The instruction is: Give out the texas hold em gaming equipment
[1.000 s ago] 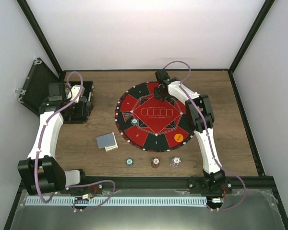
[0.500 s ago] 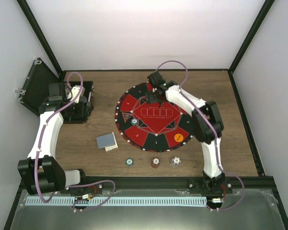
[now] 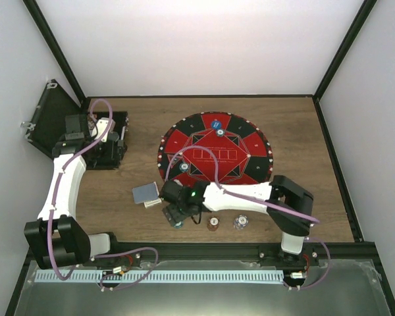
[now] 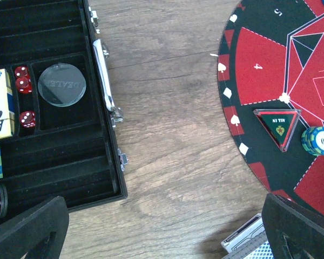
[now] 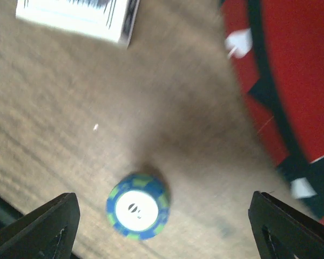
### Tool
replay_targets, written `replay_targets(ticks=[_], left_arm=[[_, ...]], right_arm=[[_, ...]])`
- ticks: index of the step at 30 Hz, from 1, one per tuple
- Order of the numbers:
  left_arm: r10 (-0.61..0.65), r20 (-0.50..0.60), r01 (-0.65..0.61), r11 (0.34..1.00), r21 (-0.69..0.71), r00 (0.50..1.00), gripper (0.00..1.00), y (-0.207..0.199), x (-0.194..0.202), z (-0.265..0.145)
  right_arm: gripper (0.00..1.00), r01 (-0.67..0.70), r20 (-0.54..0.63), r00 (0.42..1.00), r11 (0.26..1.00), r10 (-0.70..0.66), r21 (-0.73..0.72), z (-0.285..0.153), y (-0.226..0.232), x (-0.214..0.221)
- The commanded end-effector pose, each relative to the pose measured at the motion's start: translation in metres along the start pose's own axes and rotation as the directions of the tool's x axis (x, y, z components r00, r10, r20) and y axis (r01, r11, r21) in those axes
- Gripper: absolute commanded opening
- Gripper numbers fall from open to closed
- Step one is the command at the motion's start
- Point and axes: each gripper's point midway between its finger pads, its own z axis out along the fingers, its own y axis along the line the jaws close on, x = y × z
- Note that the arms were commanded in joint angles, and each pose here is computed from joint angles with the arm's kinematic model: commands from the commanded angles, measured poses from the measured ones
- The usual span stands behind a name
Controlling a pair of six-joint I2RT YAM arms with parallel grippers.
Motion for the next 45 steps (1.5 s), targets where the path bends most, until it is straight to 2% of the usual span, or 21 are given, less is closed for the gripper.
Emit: replay_targets(ticks=[1,7,13,23,36,45], left_arm=[[0.011,0.025,-0.011,1.000,0.002,1.000,1.00,-0.002,-0.001,-0.008],[0.007,0.031,-0.007,1.000,0.003,0.999,1.00,-0.003,-0.003,-0.009],[0.011,0.038,-0.011,1.000,0.001,0.999,1.00,-0.003,-0.004,-0.011],[0.011,0.042,-0.011,1.000,0.002,0.999,1.00,-0.003,-0.006,-0.012],[0.008,0.044,-0.008,1.000,0.005,0.999,1.00,-0.003,-0.008,-0.011],[0.005,0.040,-0.005,1.000,0.006,0.999,1.00,-0.003,-0.006,-0.010]], right_arm=[[0.89,-0.030,-0.043,0.999,1.000,0.030,-0.002,0.009,0.021,0.025],[0.88,-0.010,-0.100,0.995,1.000,0.011,0.008,0.025,0.026,0.048],[0.83,0.009,-0.129,0.992,0.999,-0.003,0.041,0.037,0.018,0.058],[0.66,0.027,-0.150,0.988,0.999,-0.023,0.024,0.045,0.023,0.060],[0.64,0.101,-0.183,0.980,0.990,-0.082,0.095,0.054,0.022,0.069],[0.51,0.106,-0.170,0.982,0.987,-0.085,0.118,0.052,0.021,0.064]])
